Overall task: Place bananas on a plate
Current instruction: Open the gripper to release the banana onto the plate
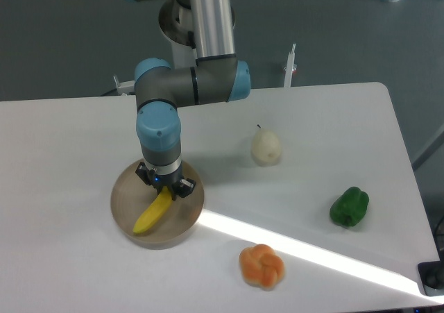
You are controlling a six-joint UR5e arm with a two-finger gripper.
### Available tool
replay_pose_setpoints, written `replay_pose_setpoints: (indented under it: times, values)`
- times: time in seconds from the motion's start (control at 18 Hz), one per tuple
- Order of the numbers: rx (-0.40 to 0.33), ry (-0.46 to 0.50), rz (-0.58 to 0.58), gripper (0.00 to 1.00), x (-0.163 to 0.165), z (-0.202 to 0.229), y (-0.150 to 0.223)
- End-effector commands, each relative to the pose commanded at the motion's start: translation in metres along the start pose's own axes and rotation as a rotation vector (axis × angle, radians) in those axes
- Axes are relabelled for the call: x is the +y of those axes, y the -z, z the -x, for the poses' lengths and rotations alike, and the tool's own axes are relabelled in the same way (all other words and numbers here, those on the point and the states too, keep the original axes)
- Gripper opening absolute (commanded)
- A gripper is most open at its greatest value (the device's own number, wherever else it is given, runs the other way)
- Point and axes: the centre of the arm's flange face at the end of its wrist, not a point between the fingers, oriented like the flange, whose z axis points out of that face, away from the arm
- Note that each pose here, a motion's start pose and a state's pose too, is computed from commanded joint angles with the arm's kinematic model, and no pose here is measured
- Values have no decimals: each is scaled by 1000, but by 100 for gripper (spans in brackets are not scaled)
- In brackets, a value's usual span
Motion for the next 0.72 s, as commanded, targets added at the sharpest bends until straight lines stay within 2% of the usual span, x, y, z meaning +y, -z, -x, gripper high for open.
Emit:
replay_pose_setpoints:
  times: [0.22, 0.56, 0.61, 0.72]
  values:
    - [-17, -8, 11, 34, 0, 1, -1]
    - [-17, -9, 6, 58, -1, 2, 1]
    - [-20, -9, 6, 72, -1, 2, 2]
    - [-27, -8, -10, 86, -4, 4, 10]
